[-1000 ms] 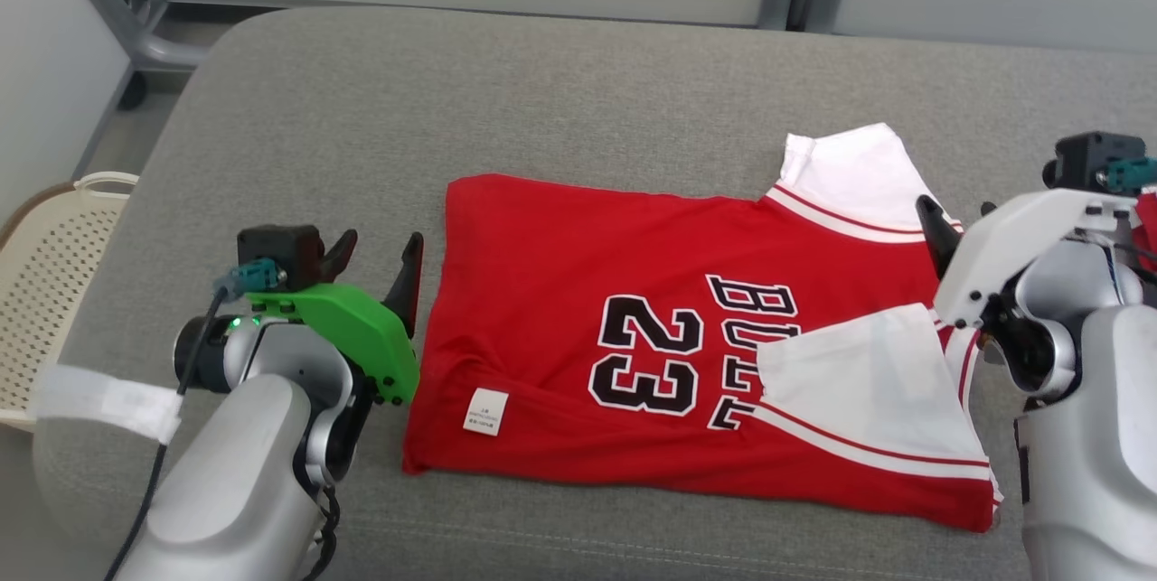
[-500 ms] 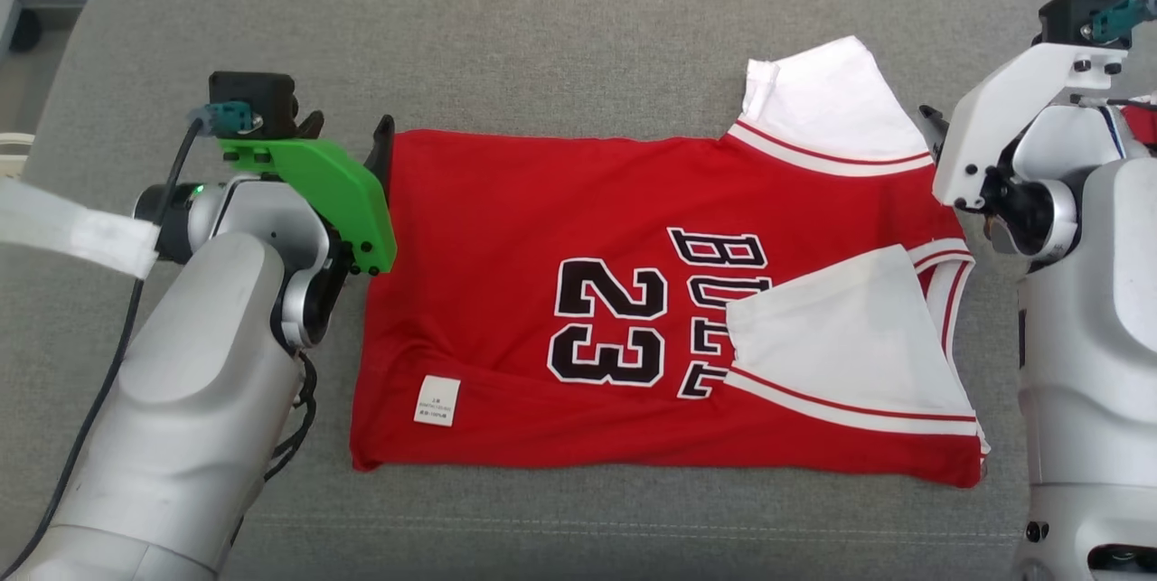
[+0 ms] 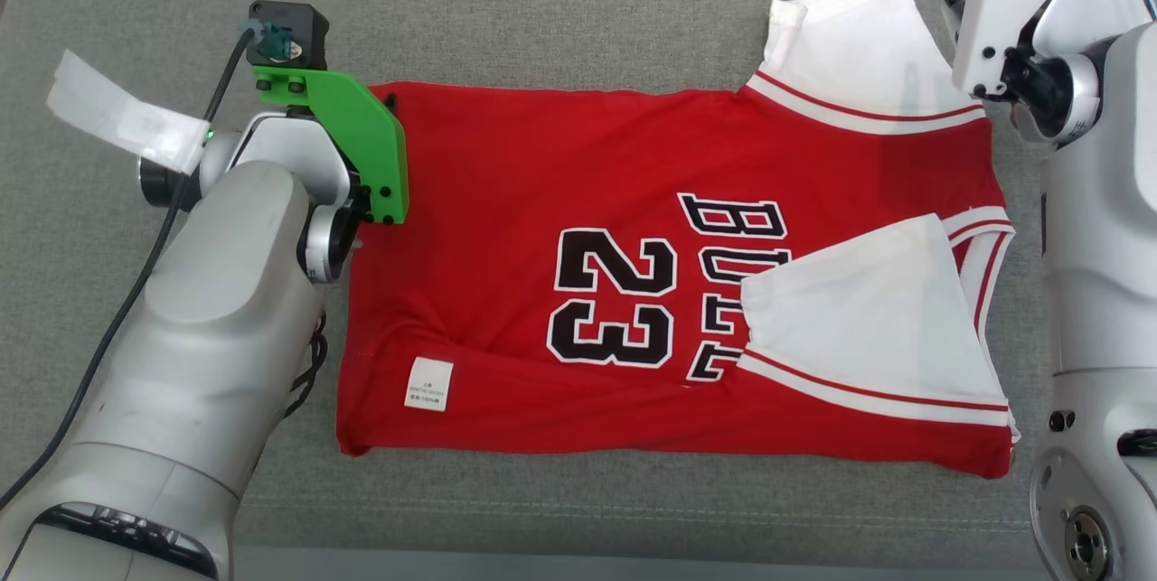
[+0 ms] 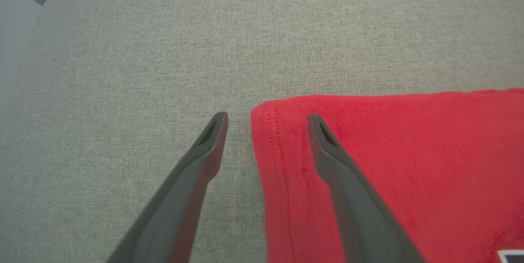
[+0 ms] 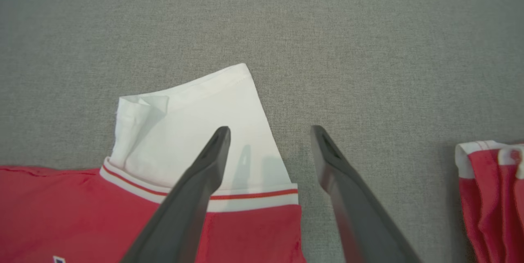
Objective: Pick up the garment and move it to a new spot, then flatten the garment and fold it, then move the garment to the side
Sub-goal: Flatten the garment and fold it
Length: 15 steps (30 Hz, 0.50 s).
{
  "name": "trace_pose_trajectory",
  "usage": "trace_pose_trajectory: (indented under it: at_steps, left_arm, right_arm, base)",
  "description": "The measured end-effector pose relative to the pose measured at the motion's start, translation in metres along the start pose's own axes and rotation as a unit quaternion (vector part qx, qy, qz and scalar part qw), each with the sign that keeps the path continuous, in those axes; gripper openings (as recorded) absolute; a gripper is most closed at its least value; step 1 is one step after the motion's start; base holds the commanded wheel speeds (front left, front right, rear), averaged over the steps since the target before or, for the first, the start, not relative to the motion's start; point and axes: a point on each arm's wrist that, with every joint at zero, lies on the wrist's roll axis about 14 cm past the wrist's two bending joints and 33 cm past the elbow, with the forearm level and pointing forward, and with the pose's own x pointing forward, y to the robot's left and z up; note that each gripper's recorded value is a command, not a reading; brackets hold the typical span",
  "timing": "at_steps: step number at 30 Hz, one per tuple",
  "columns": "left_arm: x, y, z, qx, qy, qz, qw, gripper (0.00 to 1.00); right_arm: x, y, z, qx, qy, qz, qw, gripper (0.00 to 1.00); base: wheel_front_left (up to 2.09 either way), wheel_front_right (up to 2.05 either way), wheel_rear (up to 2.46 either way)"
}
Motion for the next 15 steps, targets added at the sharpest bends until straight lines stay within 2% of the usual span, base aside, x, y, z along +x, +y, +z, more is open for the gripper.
trace_pose_trajectory:
  at_steps: [9, 15]
  left_arm:
    - [0.011, 0.020, -0.012, 0.011, 0.047, 0.038, 0.998, 1.00]
    - [0.017, 0.024, -0.006, 0.016, 0.058, 0.040, 0.997, 1.00]
  right_arm:
    - [0.019, 0.002, 0.010, -0.008, 0.007, -0.004, 1.000, 1.00]
    - [0.027, 0.010, 0.012, -0.015, 0.007, 0.002, 1.000, 1.00]
  base:
    - [0.00, 0.00, 0.00]
    - [0.00, 0.00, 0.00]
